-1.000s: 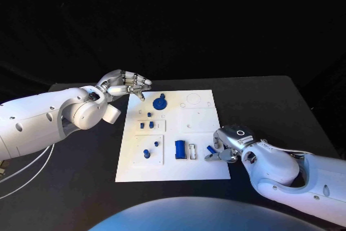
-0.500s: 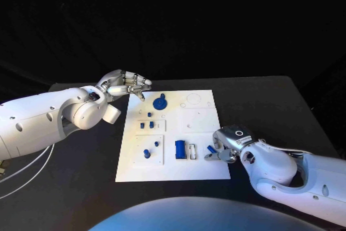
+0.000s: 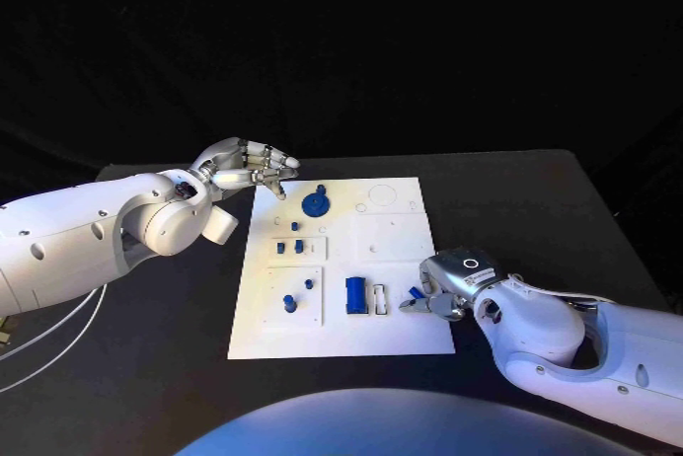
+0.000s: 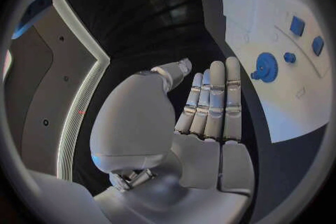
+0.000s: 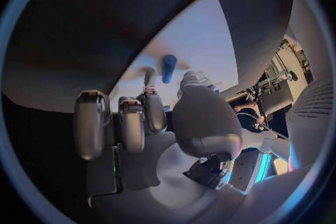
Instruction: Assemble the parts on the task board
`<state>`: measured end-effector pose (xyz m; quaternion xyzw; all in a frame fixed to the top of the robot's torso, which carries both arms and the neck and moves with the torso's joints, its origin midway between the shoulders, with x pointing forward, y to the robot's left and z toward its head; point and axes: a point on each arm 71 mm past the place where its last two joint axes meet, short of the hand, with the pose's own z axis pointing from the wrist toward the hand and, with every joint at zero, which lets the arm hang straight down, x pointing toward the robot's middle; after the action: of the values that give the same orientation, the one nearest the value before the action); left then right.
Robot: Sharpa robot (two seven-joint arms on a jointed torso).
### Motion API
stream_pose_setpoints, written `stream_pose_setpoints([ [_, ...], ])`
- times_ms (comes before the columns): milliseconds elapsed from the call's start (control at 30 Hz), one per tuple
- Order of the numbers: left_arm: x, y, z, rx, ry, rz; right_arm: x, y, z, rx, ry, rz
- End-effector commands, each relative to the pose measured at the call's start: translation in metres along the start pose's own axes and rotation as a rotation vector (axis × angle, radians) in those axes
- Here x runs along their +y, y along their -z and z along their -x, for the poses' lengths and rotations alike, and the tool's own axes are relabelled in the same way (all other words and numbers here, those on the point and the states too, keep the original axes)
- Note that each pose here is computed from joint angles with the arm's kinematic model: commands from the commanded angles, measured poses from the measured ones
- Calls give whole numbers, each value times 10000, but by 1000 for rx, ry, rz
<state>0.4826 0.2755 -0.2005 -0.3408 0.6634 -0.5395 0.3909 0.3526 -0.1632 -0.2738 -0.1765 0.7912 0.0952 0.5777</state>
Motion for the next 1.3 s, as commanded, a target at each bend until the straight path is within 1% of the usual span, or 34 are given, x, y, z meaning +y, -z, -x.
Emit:
stream_pose_setpoints([
  [33,-10,-3,-17,13,0,-5,-38,22,-151,111,30,-27],
  [267,-9,-3,-15,12,-1,-4,-46,30,-163,128,38,-30],
  [467,-8,-2,-14,12,-2,-3,-65,36,-159,120,28,-37],
  [567,-8,-2,-13,12,-2,-3,-80,44,-143,95,2,-39],
  [800,-7,-4,-13,12,-3,-3,-101,65,-84,11,-77,-36],
  [1033,-8,-2,-12,12,-3,-4,-131,92,-55,-32,-161,-30],
  [1300,-7,0,-11,11,-4,-3,-160,113,-24,-84,-268,-8],
])
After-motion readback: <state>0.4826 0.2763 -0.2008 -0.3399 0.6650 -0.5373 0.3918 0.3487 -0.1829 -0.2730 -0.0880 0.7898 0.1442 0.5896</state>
